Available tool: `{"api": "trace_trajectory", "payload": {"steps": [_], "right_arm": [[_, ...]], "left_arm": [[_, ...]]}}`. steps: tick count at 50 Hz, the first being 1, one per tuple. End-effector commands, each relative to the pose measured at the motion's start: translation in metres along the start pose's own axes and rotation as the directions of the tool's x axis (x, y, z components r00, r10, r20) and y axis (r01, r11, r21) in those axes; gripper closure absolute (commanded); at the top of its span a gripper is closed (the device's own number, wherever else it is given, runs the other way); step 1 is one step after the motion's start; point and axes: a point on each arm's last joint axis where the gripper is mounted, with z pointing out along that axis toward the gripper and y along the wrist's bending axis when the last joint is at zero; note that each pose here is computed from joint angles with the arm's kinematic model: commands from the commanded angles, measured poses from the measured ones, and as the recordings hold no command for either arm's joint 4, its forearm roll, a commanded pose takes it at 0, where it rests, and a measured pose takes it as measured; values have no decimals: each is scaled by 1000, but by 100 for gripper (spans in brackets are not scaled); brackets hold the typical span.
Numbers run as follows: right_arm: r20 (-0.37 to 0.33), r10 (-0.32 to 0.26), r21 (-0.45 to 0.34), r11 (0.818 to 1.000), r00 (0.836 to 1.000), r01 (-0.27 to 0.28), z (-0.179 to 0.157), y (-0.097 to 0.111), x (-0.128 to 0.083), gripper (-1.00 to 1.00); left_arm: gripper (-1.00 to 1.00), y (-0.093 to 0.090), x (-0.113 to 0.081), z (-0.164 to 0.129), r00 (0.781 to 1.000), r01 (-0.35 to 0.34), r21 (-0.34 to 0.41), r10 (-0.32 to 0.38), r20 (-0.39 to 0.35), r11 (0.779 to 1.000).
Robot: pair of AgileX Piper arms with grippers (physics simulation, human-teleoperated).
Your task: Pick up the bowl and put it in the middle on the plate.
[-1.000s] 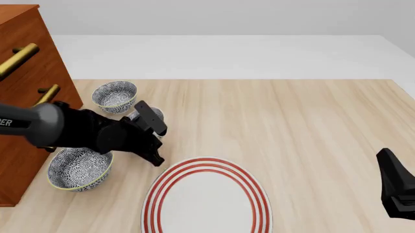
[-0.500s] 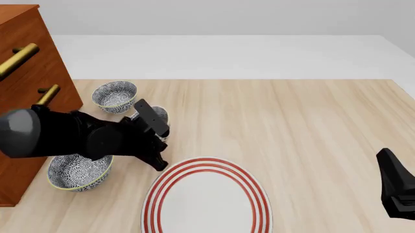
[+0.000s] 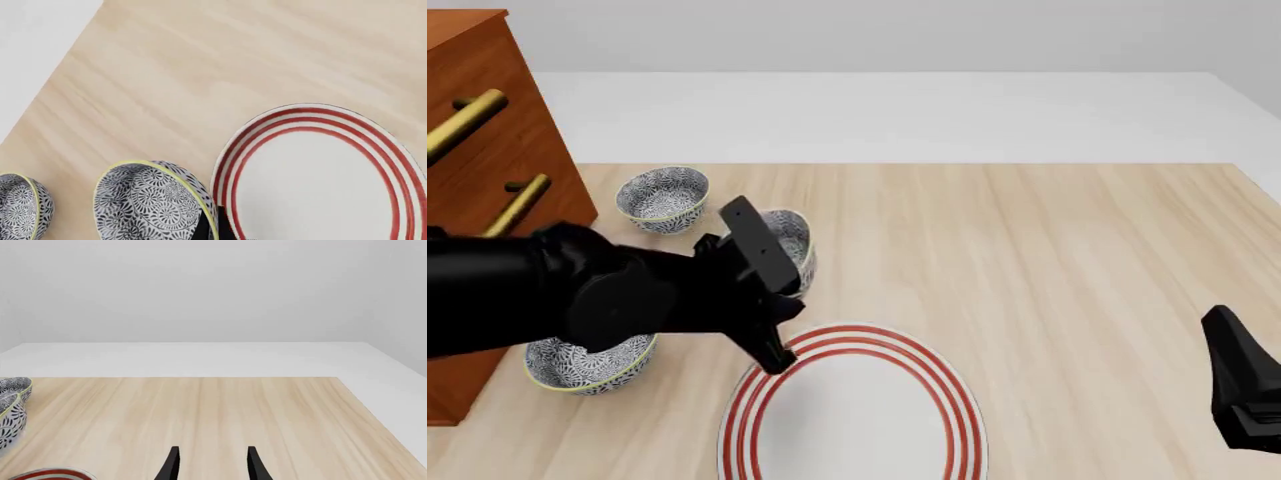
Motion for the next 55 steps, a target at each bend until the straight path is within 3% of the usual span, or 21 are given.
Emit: {"api": "trace_trajectory", "payload": {"steps": [1,10,15,20,36,43,45,55], "right_arm": [[0,0,0,1000,1000,0,0,0,0,-100],[1,-1,0,1000,1000,1,0,0,0,-100],[0,-1,0,1000,1000,1,0,0,0,-100],[0,0,0,1000,1000,0,0,0,0,-100],[0,-1,0,1000,1000,1,0,0,0,-100],[0,0,0,1000,1000,0,0,0,0,-100],[0,0,0,1000,1000,0,0,0,0,-100],[0,0,0,1000,1000,0,0,0,0,-100]], "left_arm": [[100,-20,-9,-14,998,-63,49,62,25,997],[100,-30,-7,-27,993,-115,75,113,28,991],[100,-43,-17,-35,989,-144,114,140,39,983],[100,-55,-17,-31,984,-178,156,178,17,972],[100,-68,-9,-25,974,-218,196,225,-11,956],[100,-83,-17,-25,967,-243,238,254,-17,940],[100,-102,-25,-21,968,-233,281,250,-26,931],[100,-105,-5,-8,944,-287,302,321,-71,909]]}}
